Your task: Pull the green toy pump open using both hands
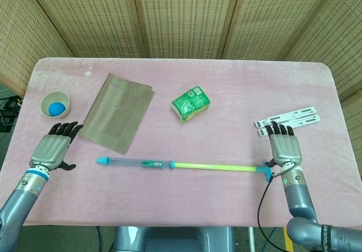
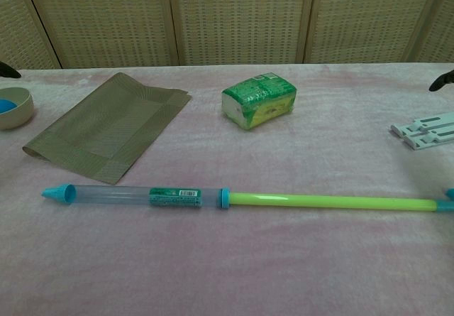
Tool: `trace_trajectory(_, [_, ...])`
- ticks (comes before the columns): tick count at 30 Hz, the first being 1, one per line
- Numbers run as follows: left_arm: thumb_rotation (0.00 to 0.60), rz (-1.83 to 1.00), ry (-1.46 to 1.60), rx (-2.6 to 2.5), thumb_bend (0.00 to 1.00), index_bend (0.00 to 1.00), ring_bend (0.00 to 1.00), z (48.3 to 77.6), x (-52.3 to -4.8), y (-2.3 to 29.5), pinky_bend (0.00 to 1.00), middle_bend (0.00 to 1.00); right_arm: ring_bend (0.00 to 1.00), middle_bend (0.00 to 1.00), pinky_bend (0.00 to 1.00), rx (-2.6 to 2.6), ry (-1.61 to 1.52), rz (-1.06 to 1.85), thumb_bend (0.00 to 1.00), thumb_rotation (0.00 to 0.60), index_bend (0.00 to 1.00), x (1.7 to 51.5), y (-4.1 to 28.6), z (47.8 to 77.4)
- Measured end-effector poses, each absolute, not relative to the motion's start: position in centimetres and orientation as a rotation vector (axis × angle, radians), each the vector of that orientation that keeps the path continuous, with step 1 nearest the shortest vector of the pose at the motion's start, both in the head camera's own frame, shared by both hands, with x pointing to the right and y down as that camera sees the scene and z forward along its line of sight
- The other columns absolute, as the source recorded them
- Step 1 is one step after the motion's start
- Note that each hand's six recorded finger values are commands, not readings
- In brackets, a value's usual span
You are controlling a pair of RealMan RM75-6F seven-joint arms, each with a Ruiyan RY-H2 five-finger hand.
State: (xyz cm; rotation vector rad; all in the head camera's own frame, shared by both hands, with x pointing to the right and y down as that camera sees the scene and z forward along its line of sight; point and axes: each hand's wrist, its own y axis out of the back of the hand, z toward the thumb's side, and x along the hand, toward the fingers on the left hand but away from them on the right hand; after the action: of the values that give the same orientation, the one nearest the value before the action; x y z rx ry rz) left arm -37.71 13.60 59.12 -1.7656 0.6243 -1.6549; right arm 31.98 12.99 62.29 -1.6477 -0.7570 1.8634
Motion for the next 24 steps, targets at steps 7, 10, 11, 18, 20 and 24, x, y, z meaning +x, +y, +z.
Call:
trace_trajectory(7, [0.600, -1.513, 0.805, -1.622, 0.00, 0.00, 0.00, 55.5, -40.0, 14.7, 0.00, 0.00, 0.00, 0.00, 0.04, -1.675, -0.868, 1.717, 0.22, 0.600, 0.11, 33.2, 14.8, 60.5])
trace_trajectory(10, [0.600, -1.510, 0.859, -1.549, 0.00, 0.00, 0.00, 54.8, -41.6, 16.5, 0.00, 0.00, 0.00, 0.00, 0.03, -1.682, -0.922, 1.654, 0.22, 0.600, 0.10, 34.0, 16.0, 59.7])
trace_trajectory(11, [0.600, -1.515, 0.876, -1.534, 0.00, 0.00, 0.00, 54.7, -42.1, 17.2, 0.00, 0.00, 0.00, 0.00, 0.02, -1.680, -0.936, 1.632, 0.22, 0.600, 0.10, 34.2, 16.3, 59.5])
trace_trajectory(18, [0.600, -1.583, 0.991, -1.510, 0.00, 0.00, 0.00, 55.4, -45.6, 22.5, 0.00, 0.00, 0.00, 0.00, 0.00, -1.638, -1.023, 1.496, 0.22, 0.600, 0.05, 37.8, 19.6, 58.0])
trace_trajectory(20, [0.600, -1.604, 1.004, -1.511, 0.00, 0.00, 0.00, 55.7, -46.4, 23.9, 0.00, 0.00, 0.00, 0.00, 0.00, -1.627, -1.044, 1.479, 0.21, 0.600, 0.04, 38.9, 20.7, 57.7])
trace_trajectory(24, [0.600, -1.626, 1.036, -1.519, 0.00, 0.00, 0.00, 55.9, -47.4, 25.8, 0.00, 0.00, 0.00, 0.00, 0.00, -1.623, -1.087, 1.459, 0.21, 0.600, 0.01, 39.9, 22.1, 57.1])
